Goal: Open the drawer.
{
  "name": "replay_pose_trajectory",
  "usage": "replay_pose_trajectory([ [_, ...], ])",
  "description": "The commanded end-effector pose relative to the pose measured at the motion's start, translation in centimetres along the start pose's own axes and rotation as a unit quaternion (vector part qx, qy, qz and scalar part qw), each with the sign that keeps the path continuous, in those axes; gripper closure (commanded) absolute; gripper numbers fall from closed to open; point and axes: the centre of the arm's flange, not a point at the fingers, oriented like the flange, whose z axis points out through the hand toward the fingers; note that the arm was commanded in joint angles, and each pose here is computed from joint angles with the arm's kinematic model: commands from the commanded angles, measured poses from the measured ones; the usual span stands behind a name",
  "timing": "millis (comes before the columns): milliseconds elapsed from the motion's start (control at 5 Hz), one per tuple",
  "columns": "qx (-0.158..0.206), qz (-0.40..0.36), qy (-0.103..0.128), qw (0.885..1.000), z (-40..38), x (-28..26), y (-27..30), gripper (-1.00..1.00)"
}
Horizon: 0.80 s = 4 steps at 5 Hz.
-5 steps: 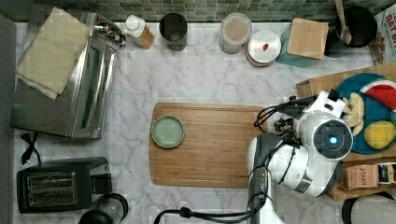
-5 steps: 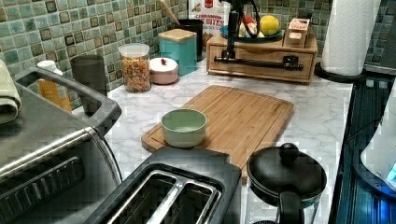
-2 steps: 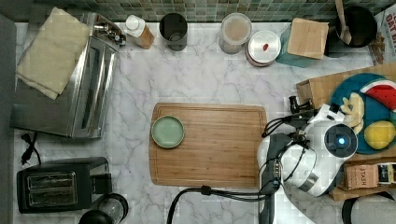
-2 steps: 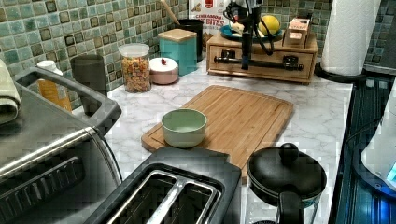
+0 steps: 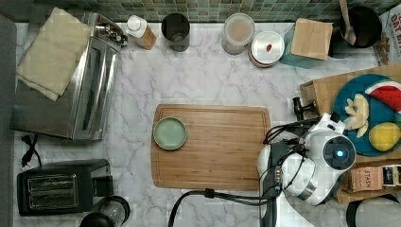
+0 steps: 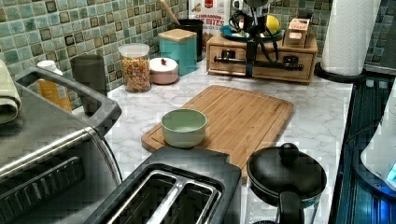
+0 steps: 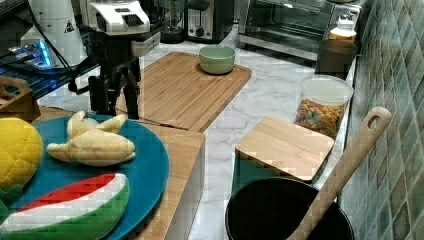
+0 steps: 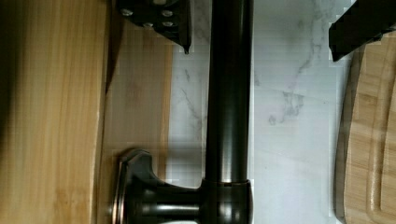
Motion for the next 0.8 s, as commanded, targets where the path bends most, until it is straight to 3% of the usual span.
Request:
replay_pose_trajectory([
  [200,0.028,0.038,0.008,0.999,2.9,-0.5,-2.1,-1.0],
  [400,0.023,0.043,-0.012,0.999,1.8,-0.5,-2.9,-1.0],
  [600,0.044,0.028,-0.031,0.998,0.2,0.3,-5.9,-1.0],
  [800,0.063,0.028,-0.03,0.997,0.0,1.1,-10.7,-1.0],
])
